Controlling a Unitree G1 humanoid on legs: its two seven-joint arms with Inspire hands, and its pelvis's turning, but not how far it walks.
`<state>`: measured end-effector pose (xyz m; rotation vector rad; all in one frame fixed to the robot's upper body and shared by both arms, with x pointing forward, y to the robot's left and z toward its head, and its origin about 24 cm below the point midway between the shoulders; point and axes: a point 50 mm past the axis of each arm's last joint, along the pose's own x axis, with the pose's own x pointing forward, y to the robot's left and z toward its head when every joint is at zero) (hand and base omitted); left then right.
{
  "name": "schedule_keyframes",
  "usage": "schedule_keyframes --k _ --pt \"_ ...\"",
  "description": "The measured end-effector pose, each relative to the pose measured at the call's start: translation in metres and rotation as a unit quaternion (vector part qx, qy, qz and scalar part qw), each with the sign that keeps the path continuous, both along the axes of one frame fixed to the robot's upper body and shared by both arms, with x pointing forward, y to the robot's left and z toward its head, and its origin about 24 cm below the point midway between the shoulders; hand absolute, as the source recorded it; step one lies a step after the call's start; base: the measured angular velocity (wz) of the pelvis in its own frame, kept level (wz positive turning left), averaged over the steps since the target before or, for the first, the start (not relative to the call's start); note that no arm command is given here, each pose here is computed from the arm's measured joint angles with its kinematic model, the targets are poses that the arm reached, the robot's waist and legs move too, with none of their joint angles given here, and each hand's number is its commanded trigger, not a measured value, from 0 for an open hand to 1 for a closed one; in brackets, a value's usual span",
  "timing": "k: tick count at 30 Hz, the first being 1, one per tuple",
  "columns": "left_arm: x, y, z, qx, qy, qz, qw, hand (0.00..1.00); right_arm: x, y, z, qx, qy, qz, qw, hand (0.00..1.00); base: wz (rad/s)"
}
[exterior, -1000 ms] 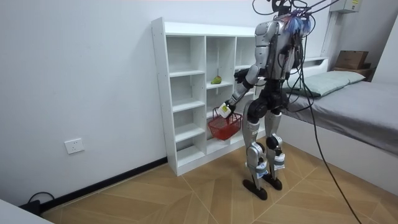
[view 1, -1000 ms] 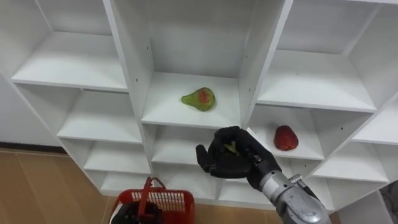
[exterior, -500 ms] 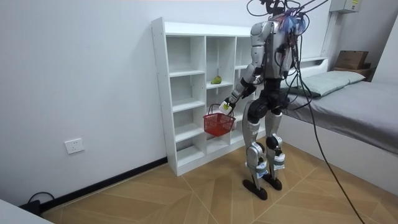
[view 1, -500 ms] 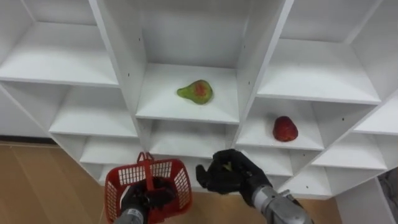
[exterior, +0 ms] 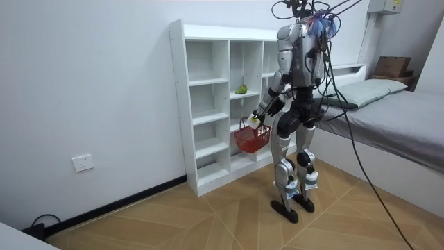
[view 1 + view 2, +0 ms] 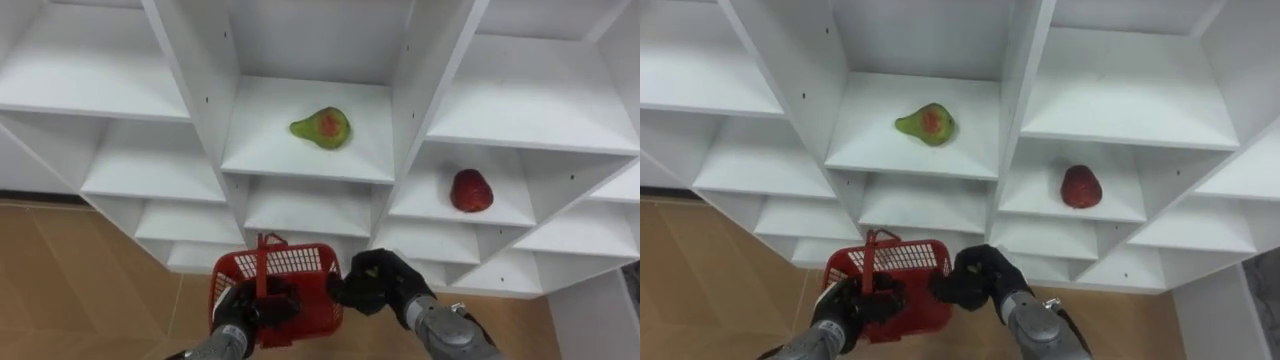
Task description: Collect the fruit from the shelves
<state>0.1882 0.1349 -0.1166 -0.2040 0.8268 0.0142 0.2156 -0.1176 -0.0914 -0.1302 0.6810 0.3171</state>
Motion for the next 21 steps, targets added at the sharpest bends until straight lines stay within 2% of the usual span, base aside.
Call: schedule_keyframes --k 14,21 --pt "-0.003 -0.01 -0.002 -0.008 -0.005 -0.066 0.998 1.0 0.008 0.003 0.003 -0.007 -0.028 -0.017 0.999 1.0 0.0" --pt "-0.008 -0.018 -0.004 -0.016 0.0 -0.101 0.995 1.0 0.011 0.008 0.003 0.034 -0.012 -0.051 0.998 1.0 0.0"
